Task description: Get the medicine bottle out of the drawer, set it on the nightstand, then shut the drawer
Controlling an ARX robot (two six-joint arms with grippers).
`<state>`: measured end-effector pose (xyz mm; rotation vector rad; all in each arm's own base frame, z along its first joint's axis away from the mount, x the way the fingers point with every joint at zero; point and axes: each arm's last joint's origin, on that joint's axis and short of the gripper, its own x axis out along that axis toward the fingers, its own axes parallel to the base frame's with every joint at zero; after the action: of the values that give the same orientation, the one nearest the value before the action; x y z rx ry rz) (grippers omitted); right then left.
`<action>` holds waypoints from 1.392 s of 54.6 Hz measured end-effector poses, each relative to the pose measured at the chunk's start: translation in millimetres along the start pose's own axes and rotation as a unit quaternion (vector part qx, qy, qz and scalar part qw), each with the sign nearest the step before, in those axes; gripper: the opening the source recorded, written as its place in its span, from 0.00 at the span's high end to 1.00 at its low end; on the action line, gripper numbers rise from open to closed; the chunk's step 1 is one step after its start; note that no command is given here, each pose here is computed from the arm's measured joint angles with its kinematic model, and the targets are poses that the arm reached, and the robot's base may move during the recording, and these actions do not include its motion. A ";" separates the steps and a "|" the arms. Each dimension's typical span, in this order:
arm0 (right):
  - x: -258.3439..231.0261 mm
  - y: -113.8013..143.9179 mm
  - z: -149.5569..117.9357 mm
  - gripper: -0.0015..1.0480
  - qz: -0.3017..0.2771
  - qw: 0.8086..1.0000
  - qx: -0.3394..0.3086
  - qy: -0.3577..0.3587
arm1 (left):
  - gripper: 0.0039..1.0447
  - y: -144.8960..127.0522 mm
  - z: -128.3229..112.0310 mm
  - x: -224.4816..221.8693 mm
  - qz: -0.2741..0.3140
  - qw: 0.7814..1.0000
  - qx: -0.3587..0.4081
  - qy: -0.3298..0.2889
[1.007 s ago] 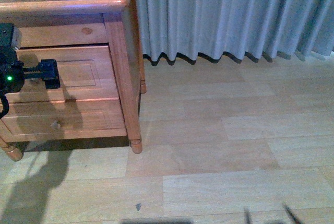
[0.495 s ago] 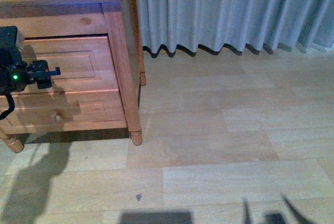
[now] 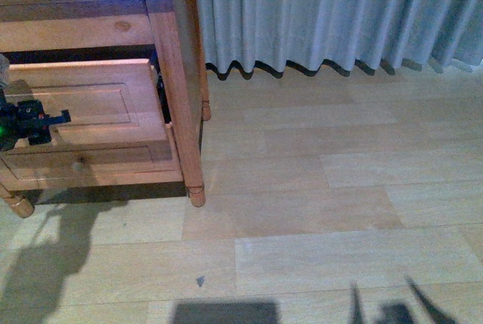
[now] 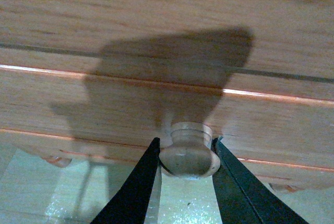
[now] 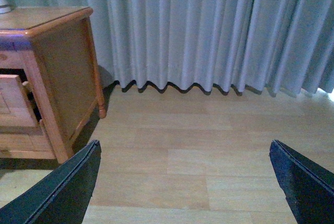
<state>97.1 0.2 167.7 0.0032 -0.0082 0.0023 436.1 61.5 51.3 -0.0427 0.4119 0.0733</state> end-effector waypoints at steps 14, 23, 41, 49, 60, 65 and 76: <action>0.0 0.0 0.0 0.07 0.000 1.000 0.000 0.000 | 0.77 5.4 -29.5 -61.1 -0.006 1.000 -0.004 0.008; 0.0 0.0 0.0 0.07 0.000 1.000 0.000 0.000 | 0.77 9.6 -51.4 -103.5 -0.009 1.000 -0.008 0.019; 0.0 0.0 0.0 0.07 0.000 1.000 0.000 0.000 | 0.77 11.0 -79.7 -153.3 -0.002 0.999 -0.016 0.031; 0.0 0.0 0.0 0.07 0.000 1.000 0.000 0.000 | 0.69 7.0 -83.6 -159.8 -0.003 0.999 -0.026 0.030; 0.0 0.0 0.0 0.07 0.000 1.000 0.000 0.000 | 0.39 2.0 -92.8 -170.7 -0.001 0.998 -0.036 0.048; 0.0 0.0 0.0 0.07 0.000 1.000 0.000 0.000 | 0.26 5.5 -93.4 -173.9 0.006 0.998 -0.040 0.053; 0.0 0.0 0.0 0.07 0.000 1.000 0.000 0.000 | 0.07 30.6 -80.8 -191.9 0.041 0.995 -0.061 0.069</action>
<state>97.1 0.2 167.7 0.0032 -0.0082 0.0023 226.1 75.5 53.5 -0.1523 0.5470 0.1772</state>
